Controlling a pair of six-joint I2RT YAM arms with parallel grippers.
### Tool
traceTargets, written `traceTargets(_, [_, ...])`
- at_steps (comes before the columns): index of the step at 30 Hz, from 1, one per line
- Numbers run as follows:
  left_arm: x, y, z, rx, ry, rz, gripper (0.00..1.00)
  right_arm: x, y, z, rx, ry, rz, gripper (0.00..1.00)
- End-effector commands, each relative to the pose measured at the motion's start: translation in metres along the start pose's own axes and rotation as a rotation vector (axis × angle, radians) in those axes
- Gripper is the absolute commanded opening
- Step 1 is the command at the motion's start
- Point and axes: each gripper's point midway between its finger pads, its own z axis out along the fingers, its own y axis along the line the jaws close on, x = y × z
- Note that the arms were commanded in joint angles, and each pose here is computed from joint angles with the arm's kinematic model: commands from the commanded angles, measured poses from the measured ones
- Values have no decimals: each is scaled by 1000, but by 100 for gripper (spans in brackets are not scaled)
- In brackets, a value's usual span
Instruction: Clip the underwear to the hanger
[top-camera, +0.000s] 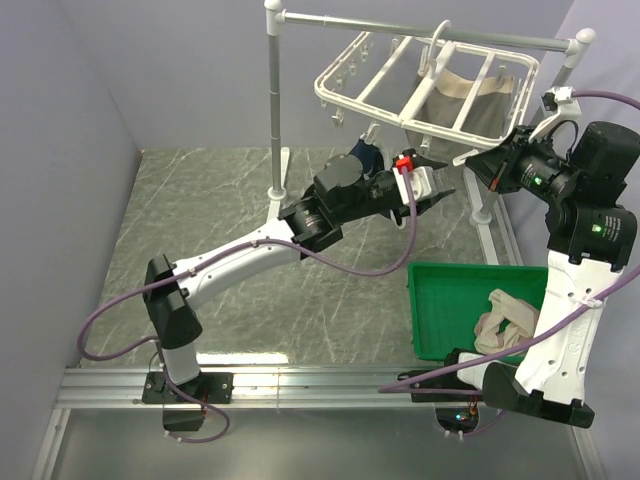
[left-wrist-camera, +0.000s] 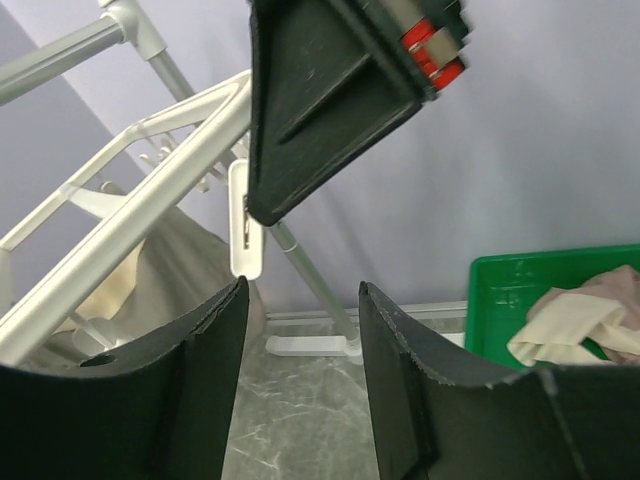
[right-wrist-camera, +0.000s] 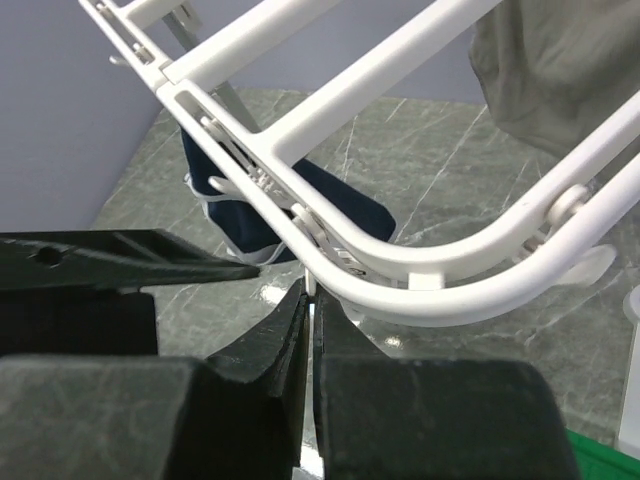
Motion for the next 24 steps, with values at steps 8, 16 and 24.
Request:
traceTargets(8, [-18, 31, 16, -130, -67, 49, 53, -10, 20, -12, -39, -25, -56, 0])
traceTargets(16, [-14, 34, 23, -143, -67, 47, 51, -5, 22, -11, -53, -8, -64, 0])
traceTargets(24, [-14, 32, 33, -126, -80, 9, 44, 4, 28, -10, -81, 27, -71, 0])
